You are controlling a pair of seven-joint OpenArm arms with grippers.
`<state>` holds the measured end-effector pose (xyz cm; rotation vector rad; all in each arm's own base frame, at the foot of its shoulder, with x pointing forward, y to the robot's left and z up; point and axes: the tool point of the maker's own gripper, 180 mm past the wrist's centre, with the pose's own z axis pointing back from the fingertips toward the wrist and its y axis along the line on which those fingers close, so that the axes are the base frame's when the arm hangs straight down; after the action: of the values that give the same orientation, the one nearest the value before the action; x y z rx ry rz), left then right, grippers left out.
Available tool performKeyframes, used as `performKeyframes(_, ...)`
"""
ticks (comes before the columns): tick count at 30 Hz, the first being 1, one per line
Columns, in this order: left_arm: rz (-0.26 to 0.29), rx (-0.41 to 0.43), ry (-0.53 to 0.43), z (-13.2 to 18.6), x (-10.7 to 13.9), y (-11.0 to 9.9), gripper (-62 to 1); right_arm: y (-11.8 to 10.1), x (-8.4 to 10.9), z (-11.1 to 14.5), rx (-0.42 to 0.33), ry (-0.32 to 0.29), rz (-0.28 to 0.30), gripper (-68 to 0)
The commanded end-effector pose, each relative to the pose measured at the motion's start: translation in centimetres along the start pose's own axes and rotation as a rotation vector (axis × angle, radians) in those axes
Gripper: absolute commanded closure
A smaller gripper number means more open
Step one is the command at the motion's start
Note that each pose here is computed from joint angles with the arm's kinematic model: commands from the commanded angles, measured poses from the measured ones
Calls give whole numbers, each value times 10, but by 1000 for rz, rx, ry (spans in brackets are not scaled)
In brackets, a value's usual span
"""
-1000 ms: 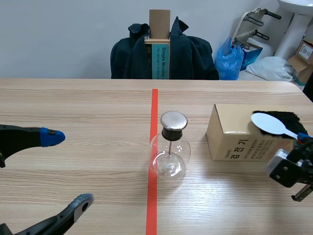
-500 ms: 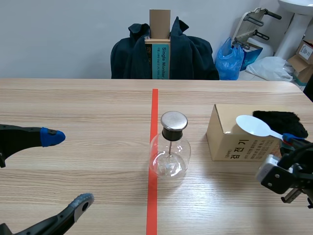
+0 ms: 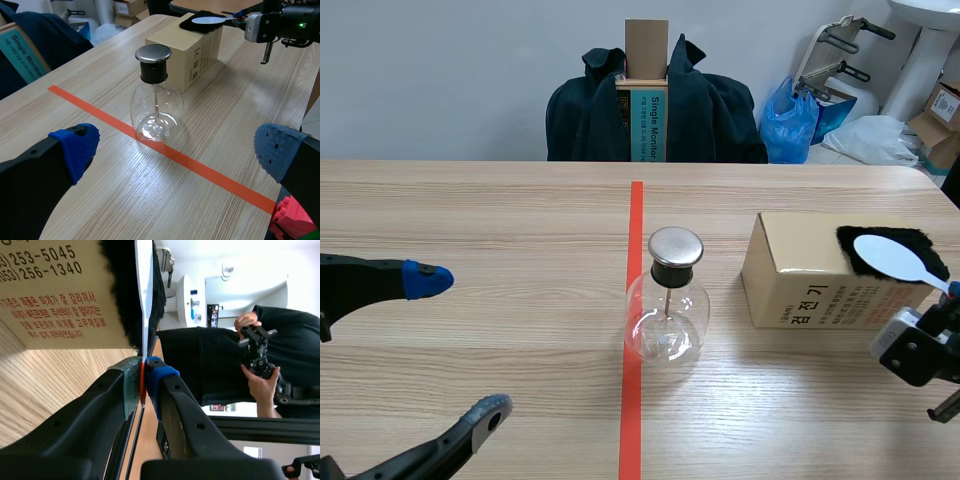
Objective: Do the electroscope experiment.
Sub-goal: 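Rub the plate on the fur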
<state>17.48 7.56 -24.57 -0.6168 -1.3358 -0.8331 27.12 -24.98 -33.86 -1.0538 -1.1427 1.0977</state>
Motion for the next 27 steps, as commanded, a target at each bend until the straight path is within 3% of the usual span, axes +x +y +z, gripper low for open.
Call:
performKeyframes(1,7,8,-30,-1,6,1,-623,-12,10,-4,-36,-64,16,-8)
performKeyframes(5,7,9,-30,-1,6,2,-623,-15,28,-3,-43,-157,18,-8)
performKeyframes(10,6,10,-30,-1,6,2,-623,-38,41,-7,-109,-200,12,-8)
performKeyframes(19,6,10,-30,-1,6,2,-623,-138,54,-9,-404,-199,-52,-8)
performKeyframes(27,6,10,-29,-1,6,2,-623,-213,54,7,-613,-191,-118,-8)
